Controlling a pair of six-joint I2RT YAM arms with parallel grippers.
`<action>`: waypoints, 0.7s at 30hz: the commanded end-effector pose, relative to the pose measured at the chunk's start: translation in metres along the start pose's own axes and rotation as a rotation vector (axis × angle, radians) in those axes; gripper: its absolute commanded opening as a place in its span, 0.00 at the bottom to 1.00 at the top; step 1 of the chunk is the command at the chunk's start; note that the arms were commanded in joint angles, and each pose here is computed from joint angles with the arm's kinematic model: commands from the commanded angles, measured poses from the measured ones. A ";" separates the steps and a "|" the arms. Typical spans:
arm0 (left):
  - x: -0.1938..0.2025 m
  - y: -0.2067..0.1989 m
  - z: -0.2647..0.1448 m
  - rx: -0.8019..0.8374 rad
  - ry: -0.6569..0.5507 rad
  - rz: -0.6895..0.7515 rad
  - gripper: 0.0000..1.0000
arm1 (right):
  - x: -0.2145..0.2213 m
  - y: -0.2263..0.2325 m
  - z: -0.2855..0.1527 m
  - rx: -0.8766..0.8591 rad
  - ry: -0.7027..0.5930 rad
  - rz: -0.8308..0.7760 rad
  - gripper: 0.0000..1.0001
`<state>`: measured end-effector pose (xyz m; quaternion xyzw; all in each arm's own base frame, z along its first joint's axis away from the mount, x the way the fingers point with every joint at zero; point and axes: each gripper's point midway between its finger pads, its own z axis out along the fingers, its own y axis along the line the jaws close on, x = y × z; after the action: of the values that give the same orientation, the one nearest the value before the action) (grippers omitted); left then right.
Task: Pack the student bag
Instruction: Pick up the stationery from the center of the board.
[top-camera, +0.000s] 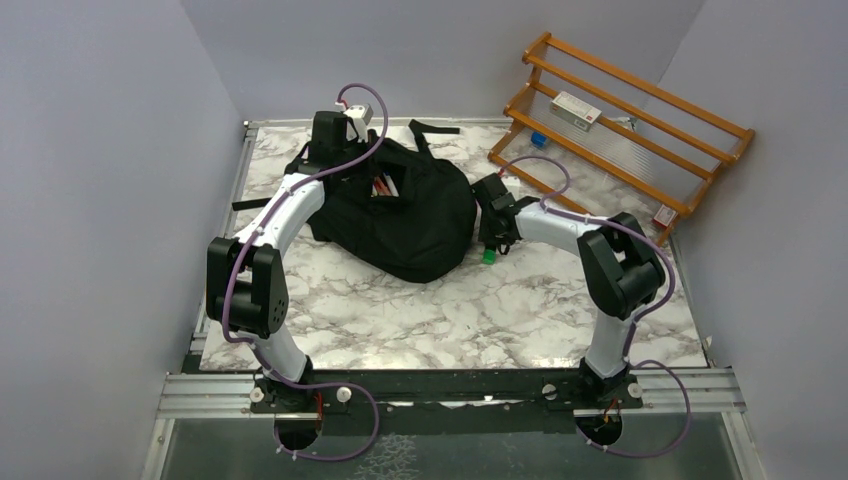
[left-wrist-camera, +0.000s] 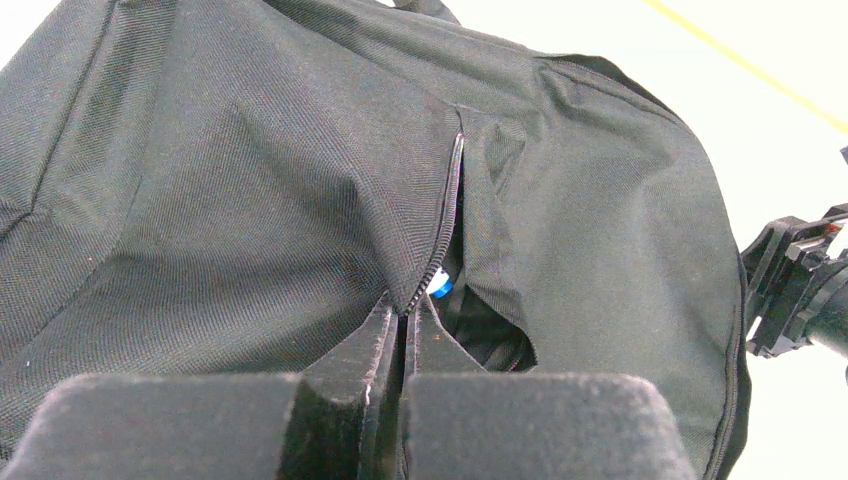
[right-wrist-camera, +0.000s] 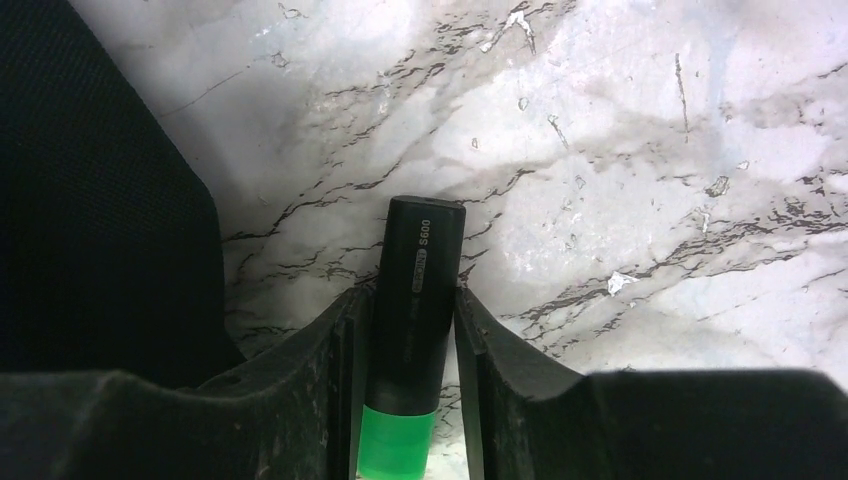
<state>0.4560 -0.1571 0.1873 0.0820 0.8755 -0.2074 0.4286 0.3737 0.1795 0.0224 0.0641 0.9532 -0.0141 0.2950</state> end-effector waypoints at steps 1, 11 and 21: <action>-0.008 -0.006 0.000 0.034 -0.034 0.004 0.00 | 0.009 -0.005 0.000 -0.005 0.005 -0.051 0.38; -0.005 -0.009 -0.001 0.052 -0.025 0.002 0.00 | -0.022 -0.004 -0.032 -0.066 -0.114 -0.046 0.16; 0.006 -0.021 -0.001 0.112 0.003 0.000 0.00 | -0.115 0.008 -0.119 -0.201 -0.448 -0.075 0.05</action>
<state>0.4496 -0.1628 0.1793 0.0888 0.8762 -0.2248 0.4170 0.3818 0.1685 0.1201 0.0141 0.9080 0.0124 0.4184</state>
